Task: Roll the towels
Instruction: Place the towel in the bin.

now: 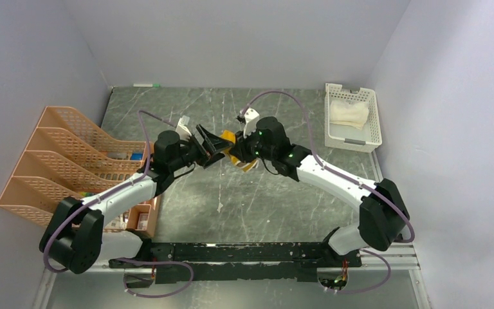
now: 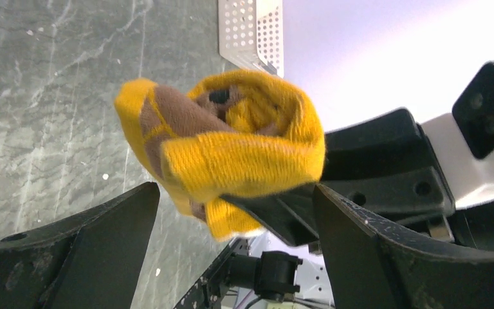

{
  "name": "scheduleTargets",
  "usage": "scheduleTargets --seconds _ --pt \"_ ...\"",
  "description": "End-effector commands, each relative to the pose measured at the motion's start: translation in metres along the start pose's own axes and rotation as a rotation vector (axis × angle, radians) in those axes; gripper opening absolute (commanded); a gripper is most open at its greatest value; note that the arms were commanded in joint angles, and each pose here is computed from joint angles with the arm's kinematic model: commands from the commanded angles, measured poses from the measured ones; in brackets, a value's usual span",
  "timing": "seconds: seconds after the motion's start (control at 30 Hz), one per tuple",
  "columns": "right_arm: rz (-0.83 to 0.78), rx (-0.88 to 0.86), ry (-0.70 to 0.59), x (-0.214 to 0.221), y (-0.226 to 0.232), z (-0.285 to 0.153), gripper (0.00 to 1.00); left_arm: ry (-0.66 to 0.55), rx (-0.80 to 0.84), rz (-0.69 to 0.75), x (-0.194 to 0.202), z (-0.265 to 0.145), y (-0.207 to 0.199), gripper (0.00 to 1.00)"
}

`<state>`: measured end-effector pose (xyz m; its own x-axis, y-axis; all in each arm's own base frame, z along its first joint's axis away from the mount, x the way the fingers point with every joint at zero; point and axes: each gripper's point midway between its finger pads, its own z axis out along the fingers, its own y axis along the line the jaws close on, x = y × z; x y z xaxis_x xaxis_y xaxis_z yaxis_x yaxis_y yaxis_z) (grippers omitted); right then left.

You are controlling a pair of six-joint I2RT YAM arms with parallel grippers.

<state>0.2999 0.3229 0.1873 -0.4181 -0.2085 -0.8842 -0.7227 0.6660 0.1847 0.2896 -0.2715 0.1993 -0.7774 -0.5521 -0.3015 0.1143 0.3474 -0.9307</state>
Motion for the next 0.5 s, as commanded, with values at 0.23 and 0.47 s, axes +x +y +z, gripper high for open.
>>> scheduleTargets --seconds 0.23,0.47 --pt "-0.084 -0.334 0.014 -0.013 0.089 -0.008 0.0 -0.139 -0.052 0.015 -0.024 0.009 -0.011 1.0" --pt "-0.089 -0.352 0.01 -0.014 0.098 -0.011 0.0 -0.14 -0.026 -0.003 -0.024 0.012 -0.018 1.0"
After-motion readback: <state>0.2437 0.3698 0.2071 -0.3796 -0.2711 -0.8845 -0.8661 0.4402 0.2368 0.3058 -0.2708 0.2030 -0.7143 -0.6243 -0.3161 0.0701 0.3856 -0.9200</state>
